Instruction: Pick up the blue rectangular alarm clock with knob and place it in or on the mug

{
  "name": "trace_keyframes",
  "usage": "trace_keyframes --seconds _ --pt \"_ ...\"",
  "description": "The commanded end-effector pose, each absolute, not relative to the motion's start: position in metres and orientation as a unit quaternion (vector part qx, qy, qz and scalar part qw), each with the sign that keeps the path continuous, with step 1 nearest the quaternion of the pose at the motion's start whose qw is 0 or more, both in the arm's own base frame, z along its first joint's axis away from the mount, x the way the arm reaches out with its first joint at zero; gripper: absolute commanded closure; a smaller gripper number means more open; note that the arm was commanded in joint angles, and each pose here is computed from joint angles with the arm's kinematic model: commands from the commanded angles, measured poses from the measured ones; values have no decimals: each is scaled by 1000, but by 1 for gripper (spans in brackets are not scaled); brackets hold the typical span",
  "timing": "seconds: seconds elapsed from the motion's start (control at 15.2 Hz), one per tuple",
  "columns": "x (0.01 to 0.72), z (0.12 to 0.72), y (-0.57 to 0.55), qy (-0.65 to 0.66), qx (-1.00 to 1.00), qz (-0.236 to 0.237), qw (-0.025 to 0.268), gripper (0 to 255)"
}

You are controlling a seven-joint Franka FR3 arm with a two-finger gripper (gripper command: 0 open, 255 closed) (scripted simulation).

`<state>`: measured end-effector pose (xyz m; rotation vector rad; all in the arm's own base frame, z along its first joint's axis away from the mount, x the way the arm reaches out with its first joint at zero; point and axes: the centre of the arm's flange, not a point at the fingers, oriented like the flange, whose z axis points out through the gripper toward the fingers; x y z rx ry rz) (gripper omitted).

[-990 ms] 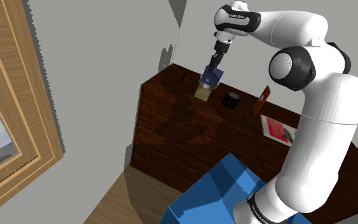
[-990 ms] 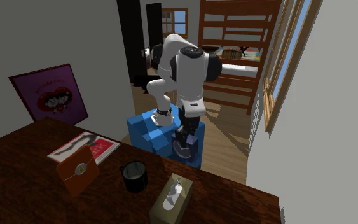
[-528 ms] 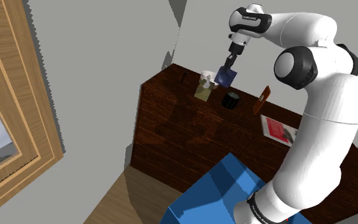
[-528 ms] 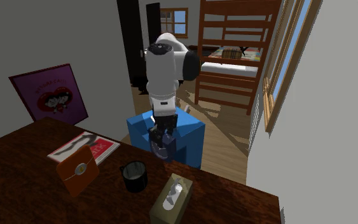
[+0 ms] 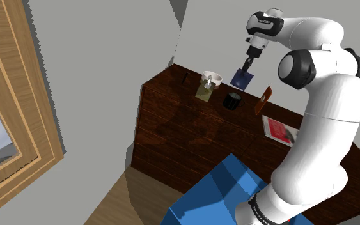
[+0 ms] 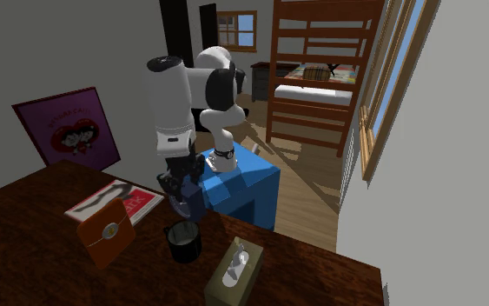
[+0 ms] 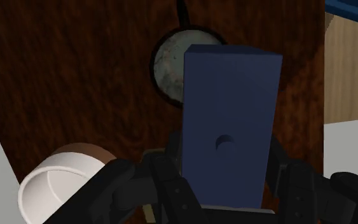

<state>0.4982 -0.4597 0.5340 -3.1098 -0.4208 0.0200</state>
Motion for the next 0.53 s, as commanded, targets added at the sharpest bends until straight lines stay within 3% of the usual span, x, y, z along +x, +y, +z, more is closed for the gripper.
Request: trace_keyframes --seconds 0.0,0.46 --pt "486 537 -482 -135 -991 6 2 255" --pt "480 506 -492 -135 -991 6 2 255"
